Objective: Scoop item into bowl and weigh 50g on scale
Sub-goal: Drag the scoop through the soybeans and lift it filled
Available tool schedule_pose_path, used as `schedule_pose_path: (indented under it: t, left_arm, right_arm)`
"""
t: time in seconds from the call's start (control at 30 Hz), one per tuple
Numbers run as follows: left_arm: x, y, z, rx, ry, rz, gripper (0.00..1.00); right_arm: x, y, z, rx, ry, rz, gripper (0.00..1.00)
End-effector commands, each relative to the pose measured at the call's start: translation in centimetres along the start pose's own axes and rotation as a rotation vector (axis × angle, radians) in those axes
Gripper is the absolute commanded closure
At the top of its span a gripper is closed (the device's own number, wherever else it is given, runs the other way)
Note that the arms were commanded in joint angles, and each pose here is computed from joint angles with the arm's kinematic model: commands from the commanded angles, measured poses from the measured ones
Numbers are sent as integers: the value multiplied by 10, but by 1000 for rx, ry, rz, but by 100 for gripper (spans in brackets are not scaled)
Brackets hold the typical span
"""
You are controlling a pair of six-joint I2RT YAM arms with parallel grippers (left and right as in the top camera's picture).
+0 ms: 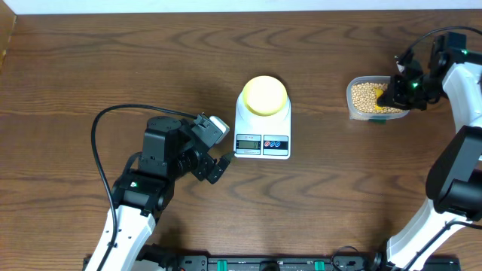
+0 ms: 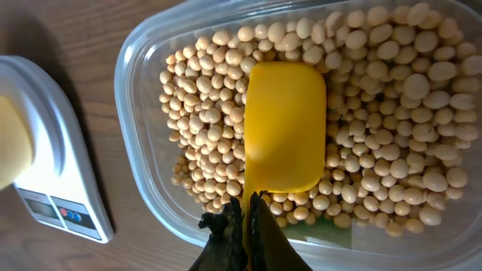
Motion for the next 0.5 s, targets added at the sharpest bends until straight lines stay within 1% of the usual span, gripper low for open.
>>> schedule_pose_path:
  t: [0.0,0.47]
  left_arm:
    - [-5,3,0,6,-7,-21,2]
    - [-5,3,0,6,-7,-20,2]
  right_arm:
    - [4,-1,-1,-101,-52,-27,99]
    - [13,32,-41,-286,-189,-195,99]
Point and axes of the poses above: each gripper's point midway between its finger pads, its own y axis back along the fingers, its own z axis along the line the jaws close on, x = y × z, the point moved 9 cm from there along y, back along the fingers, and after that the axes turned 12 degrees about y, right-handed, at the moved point
